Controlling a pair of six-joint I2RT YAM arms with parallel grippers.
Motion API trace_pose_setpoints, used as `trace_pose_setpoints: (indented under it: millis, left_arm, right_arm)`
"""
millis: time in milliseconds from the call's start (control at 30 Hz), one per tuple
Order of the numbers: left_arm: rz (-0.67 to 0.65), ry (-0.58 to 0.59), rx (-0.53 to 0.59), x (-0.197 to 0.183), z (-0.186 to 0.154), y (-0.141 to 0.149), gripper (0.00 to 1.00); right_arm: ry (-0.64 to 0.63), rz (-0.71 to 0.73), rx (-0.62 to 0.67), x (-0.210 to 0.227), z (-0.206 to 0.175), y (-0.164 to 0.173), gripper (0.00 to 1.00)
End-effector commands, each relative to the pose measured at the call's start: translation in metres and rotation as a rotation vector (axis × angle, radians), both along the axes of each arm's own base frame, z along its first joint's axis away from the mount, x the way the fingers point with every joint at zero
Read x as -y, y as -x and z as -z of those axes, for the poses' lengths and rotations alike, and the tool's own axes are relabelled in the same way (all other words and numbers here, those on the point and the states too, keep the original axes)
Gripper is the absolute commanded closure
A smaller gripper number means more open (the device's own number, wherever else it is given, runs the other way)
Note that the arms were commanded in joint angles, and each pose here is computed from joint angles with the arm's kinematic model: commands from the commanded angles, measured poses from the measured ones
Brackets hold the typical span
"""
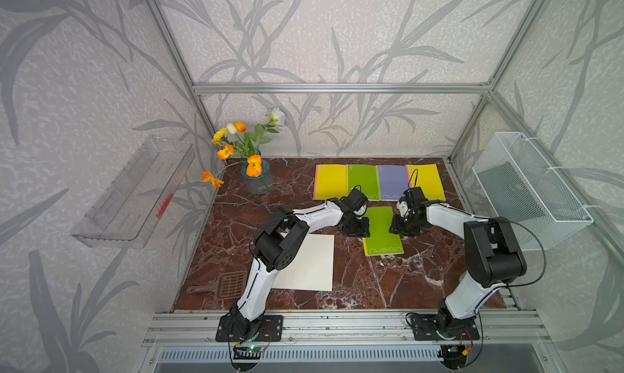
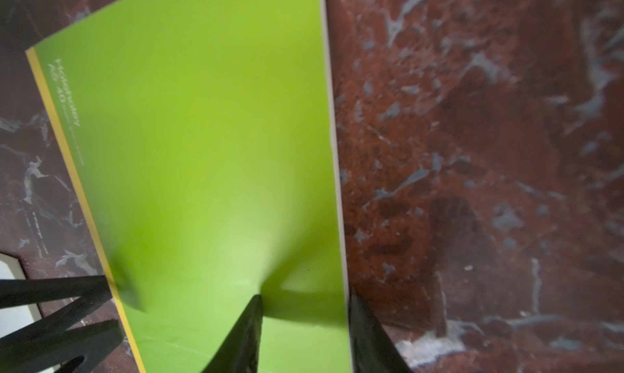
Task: Close the notebook
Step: Move the notebook to the center of the board.
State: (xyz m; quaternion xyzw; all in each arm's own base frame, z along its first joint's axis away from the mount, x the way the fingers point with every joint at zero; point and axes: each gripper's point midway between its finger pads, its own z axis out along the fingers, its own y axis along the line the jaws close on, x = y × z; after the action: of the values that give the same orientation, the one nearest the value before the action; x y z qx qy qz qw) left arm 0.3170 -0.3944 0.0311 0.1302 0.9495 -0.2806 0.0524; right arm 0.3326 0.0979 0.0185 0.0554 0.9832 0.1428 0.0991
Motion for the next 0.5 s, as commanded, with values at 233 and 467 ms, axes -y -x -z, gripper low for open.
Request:
trace_pose_setpoints:
  millis: [233, 467]
  left_arm:
    - [0.056, 0.088, 0.002, 0.025, -0.009, -0.003, 0.65]
    - [0.049, 0.083, 0.018, 0.022, -0.012, -0.005, 0.64]
  right_arm:
    - [0.016, 0.002, -0.088, 0.008, 0.012, 0.021, 0.58]
    - [0.016, 0.008, -0.082, 0.011, 0.008, 0.022, 0.58]
